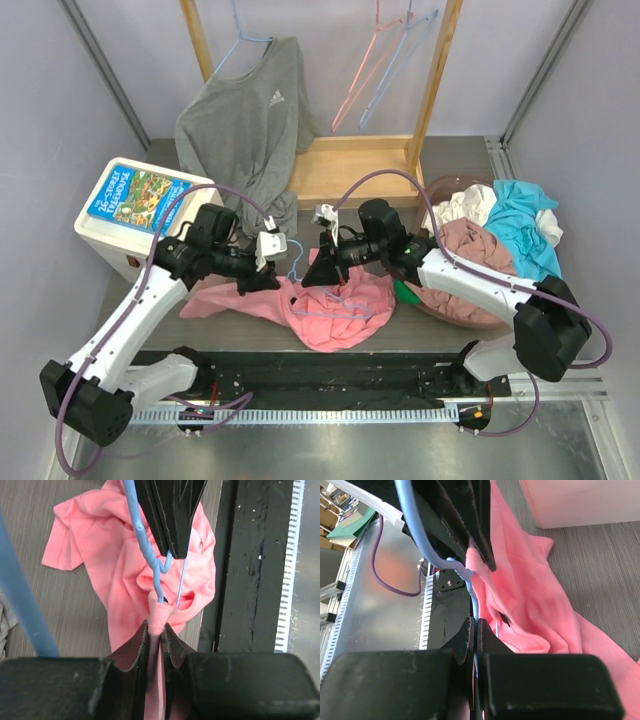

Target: Place the t-shirt on the hanger

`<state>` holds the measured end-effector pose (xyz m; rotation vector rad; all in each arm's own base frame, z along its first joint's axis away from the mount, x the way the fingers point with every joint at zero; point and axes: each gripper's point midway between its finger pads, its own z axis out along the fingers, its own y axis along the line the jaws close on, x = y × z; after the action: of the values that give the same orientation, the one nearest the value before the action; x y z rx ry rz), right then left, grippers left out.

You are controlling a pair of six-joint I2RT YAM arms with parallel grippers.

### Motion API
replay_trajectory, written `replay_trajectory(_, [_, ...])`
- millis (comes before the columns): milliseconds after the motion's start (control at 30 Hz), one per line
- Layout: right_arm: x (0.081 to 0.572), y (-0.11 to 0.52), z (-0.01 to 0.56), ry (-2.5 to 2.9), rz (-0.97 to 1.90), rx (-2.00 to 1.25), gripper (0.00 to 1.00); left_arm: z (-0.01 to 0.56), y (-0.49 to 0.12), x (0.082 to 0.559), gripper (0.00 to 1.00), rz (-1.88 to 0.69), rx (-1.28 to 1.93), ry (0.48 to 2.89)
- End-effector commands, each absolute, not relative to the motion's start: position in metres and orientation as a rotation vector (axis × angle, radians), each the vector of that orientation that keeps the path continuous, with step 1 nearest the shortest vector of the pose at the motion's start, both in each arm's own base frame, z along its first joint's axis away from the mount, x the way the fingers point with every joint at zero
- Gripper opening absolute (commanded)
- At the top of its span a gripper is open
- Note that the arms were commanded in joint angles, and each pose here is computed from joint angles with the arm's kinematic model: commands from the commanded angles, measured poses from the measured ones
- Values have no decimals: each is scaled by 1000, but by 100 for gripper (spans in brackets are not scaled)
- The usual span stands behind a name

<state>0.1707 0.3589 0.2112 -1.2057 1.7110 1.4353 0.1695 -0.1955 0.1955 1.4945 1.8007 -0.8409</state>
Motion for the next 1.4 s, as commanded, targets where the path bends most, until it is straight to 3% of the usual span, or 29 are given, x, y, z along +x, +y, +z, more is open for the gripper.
replay_trajectory(0, [178, 375, 267, 1475, 1456, -1207, 1, 221, -213, 174, 9, -872, 1450, 1713])
replay_trajectory(67, [178, 374, 271, 1462, 1432, -1223, 1, 221, -211, 173, 3, -859, 1448, 1716])
replay_trajectory(167, [182, 360, 263, 1560, 1382, -1220, 39, 229, -203, 162, 0, -818, 1512, 1650])
replay_trajectory(200, [185, 352, 255, 1637, 1375, -1190, 59, 228, -199, 155, 0, -816, 1531, 1642])
replay_trajectory(267, [203, 337, 251, 1728, 1343, -1094, 71, 236, -195, 146, 0, -788, 1561, 1569])
replay_trajectory(533, [234, 325, 184, 2139, 1228, -1000, 66, 234, -189, 116, 0, -819, 1700, 1467])
replay_trajectory(867, [168, 338, 133, 2278, 1168, -1264, 62, 236, -190, 115, 0, -772, 1724, 1420])
replay_trajectory(1100, [163, 345, 105, 2332, 1056, -1311, 58, 238, -190, 117, 0, -750, 1709, 1425])
replay_trajectory(1300, [174, 342, 85, 2390, 932, -1270, 44, 239, -187, 118, 0, -731, 1684, 1437])
replay_trajectory(1367, [176, 341, 86, 2387, 913, -1265, 29, 239, -185, 118, 0, -717, 1678, 1444])
